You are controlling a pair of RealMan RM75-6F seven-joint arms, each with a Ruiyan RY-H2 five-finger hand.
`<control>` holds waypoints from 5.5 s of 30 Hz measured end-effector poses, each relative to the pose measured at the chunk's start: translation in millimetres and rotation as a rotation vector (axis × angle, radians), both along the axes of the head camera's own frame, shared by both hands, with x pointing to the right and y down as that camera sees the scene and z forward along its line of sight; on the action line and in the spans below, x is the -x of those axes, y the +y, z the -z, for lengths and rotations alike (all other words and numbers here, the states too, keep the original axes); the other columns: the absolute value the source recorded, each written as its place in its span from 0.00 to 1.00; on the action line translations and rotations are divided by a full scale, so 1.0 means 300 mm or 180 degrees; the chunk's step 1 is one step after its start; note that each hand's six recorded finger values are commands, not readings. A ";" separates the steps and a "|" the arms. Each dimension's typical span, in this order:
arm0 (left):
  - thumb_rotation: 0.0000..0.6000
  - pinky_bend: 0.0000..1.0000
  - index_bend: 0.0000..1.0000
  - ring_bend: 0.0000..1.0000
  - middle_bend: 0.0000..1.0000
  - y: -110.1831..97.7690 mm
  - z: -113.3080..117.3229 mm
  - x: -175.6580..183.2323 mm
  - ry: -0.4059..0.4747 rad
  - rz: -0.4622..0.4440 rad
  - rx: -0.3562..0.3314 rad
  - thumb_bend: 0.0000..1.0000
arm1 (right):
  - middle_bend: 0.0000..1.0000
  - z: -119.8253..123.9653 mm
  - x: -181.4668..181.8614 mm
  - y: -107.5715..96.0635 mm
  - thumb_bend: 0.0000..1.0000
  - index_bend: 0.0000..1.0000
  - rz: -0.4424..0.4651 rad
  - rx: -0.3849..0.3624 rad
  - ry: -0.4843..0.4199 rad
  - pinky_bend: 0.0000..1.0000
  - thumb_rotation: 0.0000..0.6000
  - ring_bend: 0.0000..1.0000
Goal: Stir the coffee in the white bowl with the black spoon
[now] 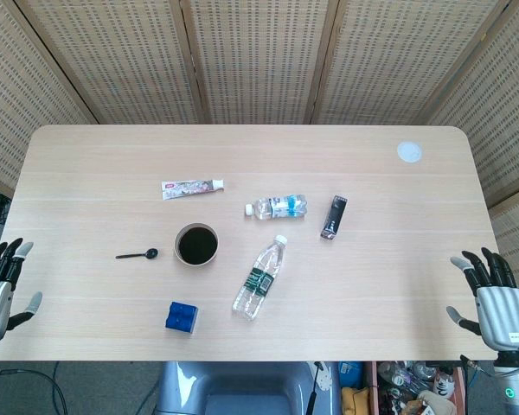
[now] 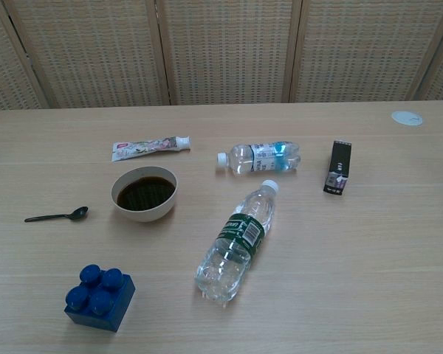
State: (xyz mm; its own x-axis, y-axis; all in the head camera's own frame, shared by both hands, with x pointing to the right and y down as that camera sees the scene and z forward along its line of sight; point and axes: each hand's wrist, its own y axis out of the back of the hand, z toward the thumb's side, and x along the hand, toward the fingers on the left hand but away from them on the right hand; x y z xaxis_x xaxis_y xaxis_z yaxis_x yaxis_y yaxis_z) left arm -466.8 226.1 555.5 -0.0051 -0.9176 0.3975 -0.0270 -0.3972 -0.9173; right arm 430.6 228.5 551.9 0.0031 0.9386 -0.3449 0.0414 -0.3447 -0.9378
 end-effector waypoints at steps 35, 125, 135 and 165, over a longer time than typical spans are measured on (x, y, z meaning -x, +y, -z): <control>1.00 0.16 0.09 0.13 0.18 -0.132 -0.093 -0.017 -0.0235 -0.0226 0.0179 0.35 | 0.23 -0.001 -0.008 -0.007 0.26 0.25 -0.0012 -0.0007 0.0009 0.13 1.00 0.07; 1.00 0.73 0.51 0.72 0.78 -0.292 -0.757 -0.277 -0.0241 -0.0306 0.1231 0.35 | 0.24 -0.012 -0.051 0.017 0.26 0.25 -0.0141 0.0140 0.0116 0.14 1.00 0.07; 1.00 0.73 0.52 0.72 0.78 -0.287 -0.774 -0.282 -0.0260 -0.0303 0.1281 0.35 | 0.24 -0.011 -0.055 0.020 0.26 0.25 -0.0153 0.0152 0.0135 0.14 1.00 0.07; 1.00 0.73 0.61 0.72 0.79 -0.297 -0.750 -0.249 -0.0402 -0.0339 0.1332 0.45 | 0.24 -0.016 -0.069 0.030 0.26 0.25 -0.0200 0.0159 0.0118 0.14 1.00 0.07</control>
